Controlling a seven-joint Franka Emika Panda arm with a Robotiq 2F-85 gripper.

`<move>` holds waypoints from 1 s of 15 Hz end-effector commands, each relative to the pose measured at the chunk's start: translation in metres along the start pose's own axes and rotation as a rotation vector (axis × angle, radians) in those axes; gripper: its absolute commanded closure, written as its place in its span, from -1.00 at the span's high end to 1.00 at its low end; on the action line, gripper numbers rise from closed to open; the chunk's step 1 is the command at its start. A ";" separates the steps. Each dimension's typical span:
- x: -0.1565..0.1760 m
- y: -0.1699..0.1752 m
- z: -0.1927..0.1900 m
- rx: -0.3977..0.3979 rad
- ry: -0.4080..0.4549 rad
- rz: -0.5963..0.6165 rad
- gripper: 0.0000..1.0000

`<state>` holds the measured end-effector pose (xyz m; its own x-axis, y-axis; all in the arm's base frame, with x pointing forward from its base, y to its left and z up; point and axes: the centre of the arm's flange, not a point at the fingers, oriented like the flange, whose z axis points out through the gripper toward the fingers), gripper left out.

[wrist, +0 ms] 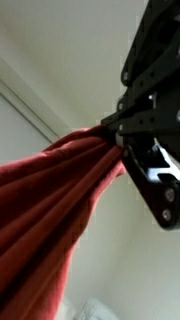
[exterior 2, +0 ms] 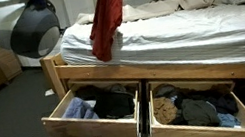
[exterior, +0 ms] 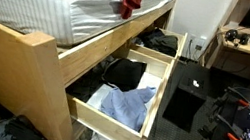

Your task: Pick up the orange piece of clothing from the top right drawer and set it on the bed

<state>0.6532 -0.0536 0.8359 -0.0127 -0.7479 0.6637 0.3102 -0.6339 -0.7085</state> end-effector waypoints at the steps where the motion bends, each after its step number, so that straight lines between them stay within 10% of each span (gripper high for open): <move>1: 0.043 0.018 -0.018 -0.109 -0.153 0.087 -0.99; 13: 0.045 0.021 -0.017 -0.183 -0.230 0.112 -0.99; 15: 0.046 0.030 0.040 -0.171 -0.256 0.134 -0.99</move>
<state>0.6452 -0.1028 0.8453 0.2392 -0.7655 0.5974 0.1209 -0.5869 -0.8005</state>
